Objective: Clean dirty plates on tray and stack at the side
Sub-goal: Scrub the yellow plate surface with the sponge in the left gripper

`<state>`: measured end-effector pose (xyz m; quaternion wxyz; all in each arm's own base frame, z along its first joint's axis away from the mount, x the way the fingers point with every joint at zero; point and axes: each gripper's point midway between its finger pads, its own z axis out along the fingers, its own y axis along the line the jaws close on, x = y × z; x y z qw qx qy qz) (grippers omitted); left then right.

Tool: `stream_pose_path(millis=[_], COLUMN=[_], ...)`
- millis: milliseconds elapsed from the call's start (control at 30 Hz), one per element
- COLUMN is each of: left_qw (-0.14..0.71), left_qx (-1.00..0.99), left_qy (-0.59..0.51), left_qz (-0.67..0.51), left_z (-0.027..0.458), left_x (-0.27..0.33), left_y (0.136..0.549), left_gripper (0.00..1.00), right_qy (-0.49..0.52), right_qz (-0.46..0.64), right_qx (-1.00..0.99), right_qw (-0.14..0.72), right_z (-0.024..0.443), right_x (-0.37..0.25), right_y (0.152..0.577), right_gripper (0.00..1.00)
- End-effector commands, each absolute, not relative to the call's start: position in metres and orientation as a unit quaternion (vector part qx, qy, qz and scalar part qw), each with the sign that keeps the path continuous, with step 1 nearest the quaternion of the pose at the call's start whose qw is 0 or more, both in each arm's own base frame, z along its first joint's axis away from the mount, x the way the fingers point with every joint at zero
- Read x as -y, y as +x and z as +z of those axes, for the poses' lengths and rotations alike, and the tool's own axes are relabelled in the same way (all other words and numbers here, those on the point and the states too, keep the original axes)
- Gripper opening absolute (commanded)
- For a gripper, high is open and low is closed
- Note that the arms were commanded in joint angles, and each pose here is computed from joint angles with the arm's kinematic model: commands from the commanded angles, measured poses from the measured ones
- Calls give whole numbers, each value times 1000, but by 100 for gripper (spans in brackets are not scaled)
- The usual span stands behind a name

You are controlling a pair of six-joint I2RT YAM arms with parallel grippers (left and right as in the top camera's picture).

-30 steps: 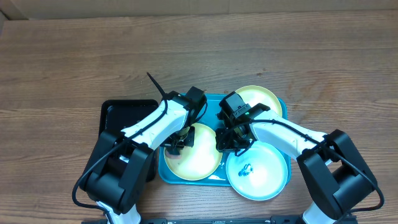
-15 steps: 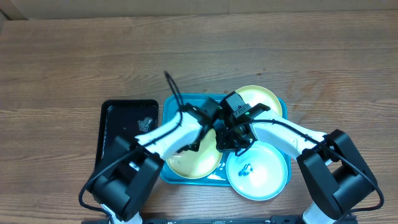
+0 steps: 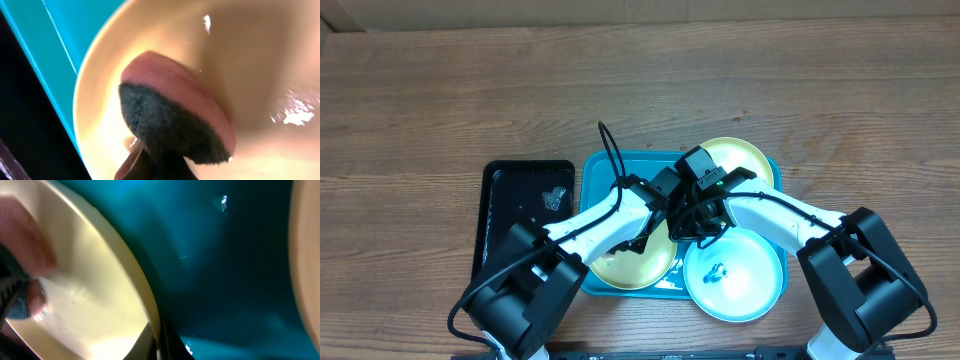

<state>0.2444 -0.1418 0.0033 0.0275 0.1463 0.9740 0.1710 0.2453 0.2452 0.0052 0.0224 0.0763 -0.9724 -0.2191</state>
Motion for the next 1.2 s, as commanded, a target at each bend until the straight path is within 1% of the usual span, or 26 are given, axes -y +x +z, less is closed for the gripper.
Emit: stream_pose_path(millis=[0, 233, 400, 633, 833, 967, 1067, 1167], left_qw=[-85, -105, -127, -149, -154, -161, -161, -149], left_qx=[-986, -991, -992, -987, -981, -978, -980, -986], left_qy=[126, 56, 4, -46, -43, 5, 49, 62], left_qz=[73, 62, 25, -47, -106, -135, -105, -31], left_z=[-18, -17, -16, -14, -11, -7, -9, -13], left_x=[166, 152, 146, 156, 180, 192, 181, 155], left_y=[196, 200, 206, 212, 213, 207, 201, 203], left_gripper=[4, 4, 4, 4, 4, 4, 4, 4], right_qy=[45, -51, -81, -80, -79, -78, -76, -75], right_qz=[-261, -281, -294, -300, -301, -303, -309, -314], right_qx=[964, 958, 952, 950, 950, 950, 948, 947], right_qw=[19, 11, 0, -8, -10, -8, -2, 2], right_z=[14, 19, 23, 25, 25, 25, 27, 28], right_x=[-259, -258, -264, -266, -267, -267, -269, -271], right_y=[256, 278, 288, 292, 293, 293, 290, 289], right_gripper=[4, 4, 4, 4, 4, 4, 4, 4])
